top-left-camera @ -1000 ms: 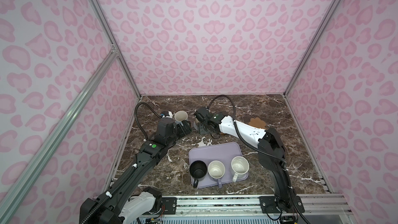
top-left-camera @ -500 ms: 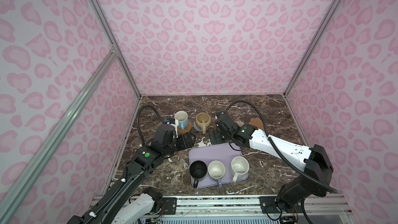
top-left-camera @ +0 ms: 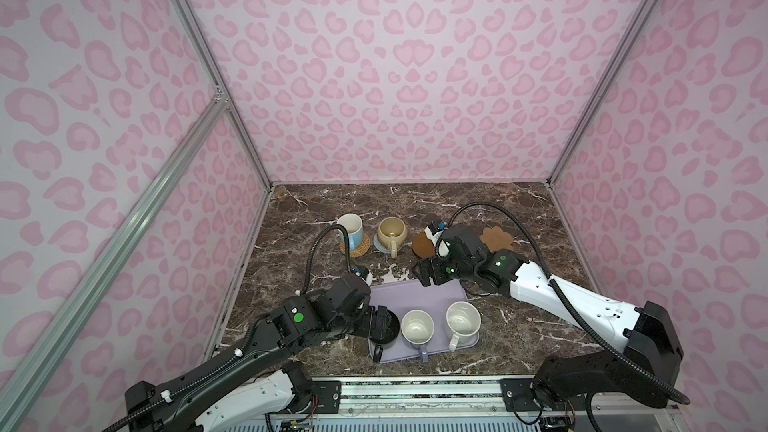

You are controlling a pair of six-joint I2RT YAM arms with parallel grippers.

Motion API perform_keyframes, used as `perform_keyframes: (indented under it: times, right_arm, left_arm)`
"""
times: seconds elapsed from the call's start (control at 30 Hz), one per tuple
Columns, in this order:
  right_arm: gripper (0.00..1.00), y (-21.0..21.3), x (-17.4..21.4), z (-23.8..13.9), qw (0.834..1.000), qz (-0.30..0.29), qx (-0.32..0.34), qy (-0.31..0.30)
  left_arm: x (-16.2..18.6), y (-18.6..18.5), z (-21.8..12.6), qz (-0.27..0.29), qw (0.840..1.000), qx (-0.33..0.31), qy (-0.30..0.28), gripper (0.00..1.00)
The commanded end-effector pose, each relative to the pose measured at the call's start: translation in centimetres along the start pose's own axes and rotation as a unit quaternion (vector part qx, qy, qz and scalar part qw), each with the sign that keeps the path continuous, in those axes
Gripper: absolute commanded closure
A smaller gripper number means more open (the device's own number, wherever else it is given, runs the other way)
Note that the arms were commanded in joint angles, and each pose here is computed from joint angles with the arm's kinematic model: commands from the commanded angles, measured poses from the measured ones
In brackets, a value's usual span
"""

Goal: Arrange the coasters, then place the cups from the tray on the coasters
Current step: 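Raise the right gripper from the beige mug while the left moves over the black mug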

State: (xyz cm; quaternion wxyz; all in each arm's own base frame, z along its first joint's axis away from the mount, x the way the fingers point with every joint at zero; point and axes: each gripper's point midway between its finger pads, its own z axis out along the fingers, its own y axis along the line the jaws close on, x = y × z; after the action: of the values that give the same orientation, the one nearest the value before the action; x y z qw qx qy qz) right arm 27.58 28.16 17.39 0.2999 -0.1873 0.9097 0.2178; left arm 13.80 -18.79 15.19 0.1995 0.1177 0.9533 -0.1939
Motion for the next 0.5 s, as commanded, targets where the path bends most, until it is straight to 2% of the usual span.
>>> perform_keyframes:
  times: [0.0, 0.1, 0.33, 0.47]
  right_arm:
    - [0.05, -0.7, 0.2, 0.6, 1.0, 0.019, 0.003, 0.004]
    - [0.06, -2.2, 0.0, 0.9, 0.998, 0.055, 0.005, -0.004]
    - [0.06, -3.4, -0.1, 0.4, 0.998, 0.057, 0.033, -0.018]
    - [0.07, -2.5, 0.0, 0.6, 0.998, 0.054, 0.01, -0.013]
  left_arm:
    - [1.6, 0.9, 0.8, 0.02, 0.999, -0.042, 0.018, 0.03]
    - [2.5, 0.7, 1.8, 0.042, 0.997, -0.051, 0.027, 0.03]
    - [4.2, -1.3, 2.9, 0.085, 0.996, -0.01, 0.036, 0.03]
    - [4.6, 0.0, 3.6, 0.088, 0.993, -0.056, 0.049, 0.01]
